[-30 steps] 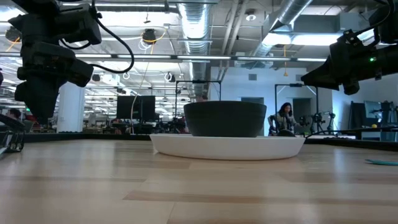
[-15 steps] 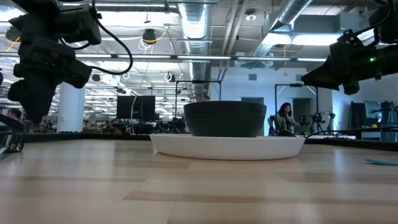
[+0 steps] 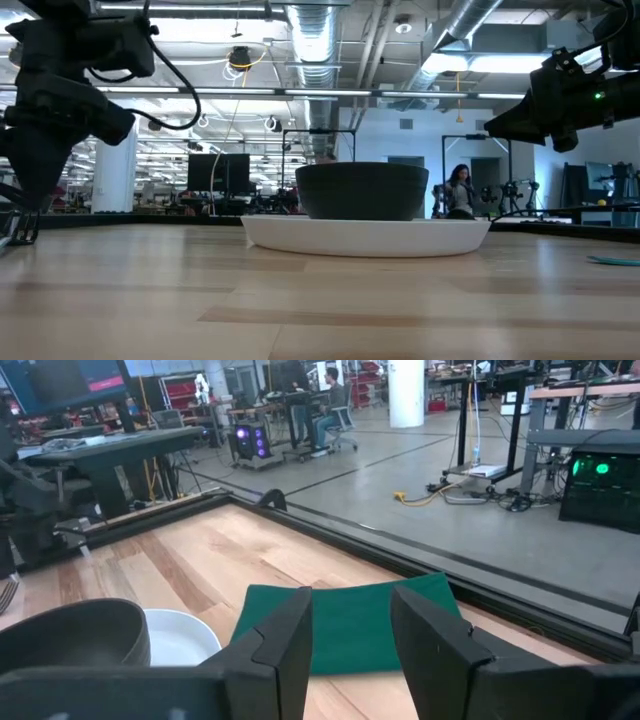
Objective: Set table place
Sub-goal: Put the black bowl on the white plate
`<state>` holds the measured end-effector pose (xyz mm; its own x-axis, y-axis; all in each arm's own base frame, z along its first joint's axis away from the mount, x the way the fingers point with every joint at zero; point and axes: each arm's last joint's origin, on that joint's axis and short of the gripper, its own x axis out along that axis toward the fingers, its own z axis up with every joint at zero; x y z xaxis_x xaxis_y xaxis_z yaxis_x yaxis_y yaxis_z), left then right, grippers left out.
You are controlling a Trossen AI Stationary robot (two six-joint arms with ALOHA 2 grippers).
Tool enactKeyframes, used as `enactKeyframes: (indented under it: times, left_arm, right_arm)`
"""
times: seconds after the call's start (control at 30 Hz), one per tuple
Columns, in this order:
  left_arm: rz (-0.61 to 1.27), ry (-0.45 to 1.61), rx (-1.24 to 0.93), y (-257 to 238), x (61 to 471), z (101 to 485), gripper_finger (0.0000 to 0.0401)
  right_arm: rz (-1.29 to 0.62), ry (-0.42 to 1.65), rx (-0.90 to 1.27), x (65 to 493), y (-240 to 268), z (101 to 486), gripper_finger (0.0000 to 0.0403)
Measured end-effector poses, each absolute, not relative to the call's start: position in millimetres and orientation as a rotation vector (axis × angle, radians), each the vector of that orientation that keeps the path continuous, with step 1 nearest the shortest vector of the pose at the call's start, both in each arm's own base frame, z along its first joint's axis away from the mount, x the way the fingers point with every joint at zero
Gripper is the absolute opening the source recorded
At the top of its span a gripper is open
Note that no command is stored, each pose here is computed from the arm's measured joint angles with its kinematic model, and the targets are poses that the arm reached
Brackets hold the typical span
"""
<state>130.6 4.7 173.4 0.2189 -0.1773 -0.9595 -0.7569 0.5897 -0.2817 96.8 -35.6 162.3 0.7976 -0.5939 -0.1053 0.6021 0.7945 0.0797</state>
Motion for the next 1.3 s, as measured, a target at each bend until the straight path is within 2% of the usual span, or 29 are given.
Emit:
enactKeyframes:
  times: [0.43,0.97,1.3]
  left_arm:
    - [0.471,1.309,-0.921,-3,134,174,0.0115]
    - [0.473,1.311,-0.882,-7,133,174,0.0113]
    - [0.461,1.320,-0.909,-7,130,158,0.0113]
  right_arm:
    - [-0.643,0.076,0.111,97,-36,162,0.0159]
    - [-0.642,0.072,0.126,97,-35,162,0.0159]
    - [-0.642,0.071,0.127,97,-35,162,0.0159]
